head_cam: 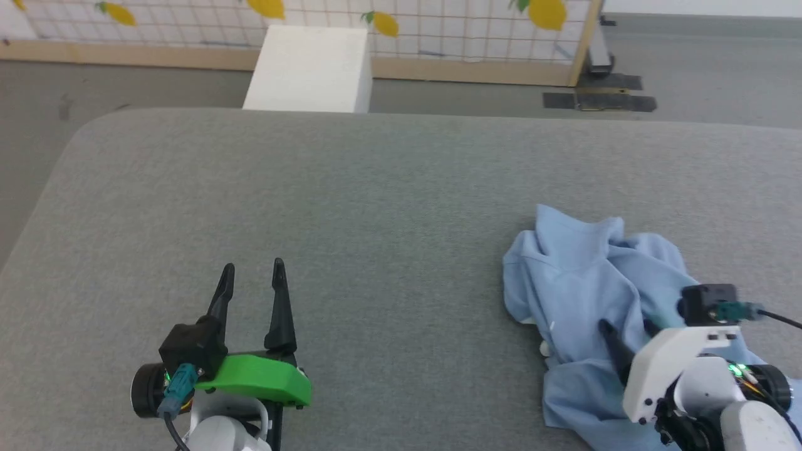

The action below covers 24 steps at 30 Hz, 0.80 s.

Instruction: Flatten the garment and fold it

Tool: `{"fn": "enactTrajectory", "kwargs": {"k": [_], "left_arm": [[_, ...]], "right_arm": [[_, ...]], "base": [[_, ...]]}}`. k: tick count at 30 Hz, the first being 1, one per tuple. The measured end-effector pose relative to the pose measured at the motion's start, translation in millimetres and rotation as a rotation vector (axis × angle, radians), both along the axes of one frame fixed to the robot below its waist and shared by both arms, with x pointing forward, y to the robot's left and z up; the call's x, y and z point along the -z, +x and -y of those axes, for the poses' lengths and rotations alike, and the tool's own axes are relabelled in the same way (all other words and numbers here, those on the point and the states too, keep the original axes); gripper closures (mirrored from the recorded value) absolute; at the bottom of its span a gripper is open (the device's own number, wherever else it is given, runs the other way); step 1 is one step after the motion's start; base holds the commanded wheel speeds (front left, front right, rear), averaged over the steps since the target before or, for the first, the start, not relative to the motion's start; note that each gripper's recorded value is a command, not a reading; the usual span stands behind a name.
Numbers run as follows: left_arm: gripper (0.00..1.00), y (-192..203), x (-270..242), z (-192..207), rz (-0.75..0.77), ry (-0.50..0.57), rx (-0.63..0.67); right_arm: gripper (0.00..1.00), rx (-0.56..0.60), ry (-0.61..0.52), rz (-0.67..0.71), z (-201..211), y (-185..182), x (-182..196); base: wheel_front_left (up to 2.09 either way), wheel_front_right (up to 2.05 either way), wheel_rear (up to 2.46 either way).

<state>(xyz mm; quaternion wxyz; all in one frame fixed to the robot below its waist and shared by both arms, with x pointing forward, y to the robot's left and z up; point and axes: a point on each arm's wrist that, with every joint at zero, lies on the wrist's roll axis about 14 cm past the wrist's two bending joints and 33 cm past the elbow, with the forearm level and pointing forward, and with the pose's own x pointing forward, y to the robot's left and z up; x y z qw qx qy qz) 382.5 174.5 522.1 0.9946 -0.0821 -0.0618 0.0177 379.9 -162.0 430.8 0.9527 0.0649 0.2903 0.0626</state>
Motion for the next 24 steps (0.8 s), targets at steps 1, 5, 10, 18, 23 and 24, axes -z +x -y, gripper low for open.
{"fn": "enactTrajectory", "kwargs": {"k": [1,5,10,18,23,24], "left_arm": [[0.0,-1.0,0.7,-2.5,-0.003,0.001,-0.008],[0.0,-5.1,4.1,-12.9,-0.014,0.002,-0.039],[0.0,-8.0,7.5,-20.3,-0.025,0.004,-0.062],[0.0,-7.3,3.7,-15.8,-0.014,0.003,-0.048],[0.0,-6.3,4.4,-11.4,-0.015,0.002,-0.035],[0.0,-6.0,4.7,-10.4,-0.016,0.002,-0.032]], "right_arm": [[0.03,-0.018,0.002,-0.032,-5.4,0.4,5.1],[1.0,-0.096,0.019,-0.043,-31.3,9.2,3.2],[1.0,-0.295,0.088,0.061,-100.3,10.3,-26.8],[0.65,-0.736,-0.015,-0.061,-193.9,-72.2,-8.7],[0.0,-0.734,-0.01,-0.096,-183.8,-79.4,0.4],[0.0,-0.71,0.012,-0.058,-182.2,-72.8,-6.9]], "base": [[0.0,0.0,0.0],[0.0,0.0,0.0],[0.0,0.0,0.0],[0.0,0.0,0.0],[0.0,0.0,0.0],[0.0,0.0,0.0]]}}
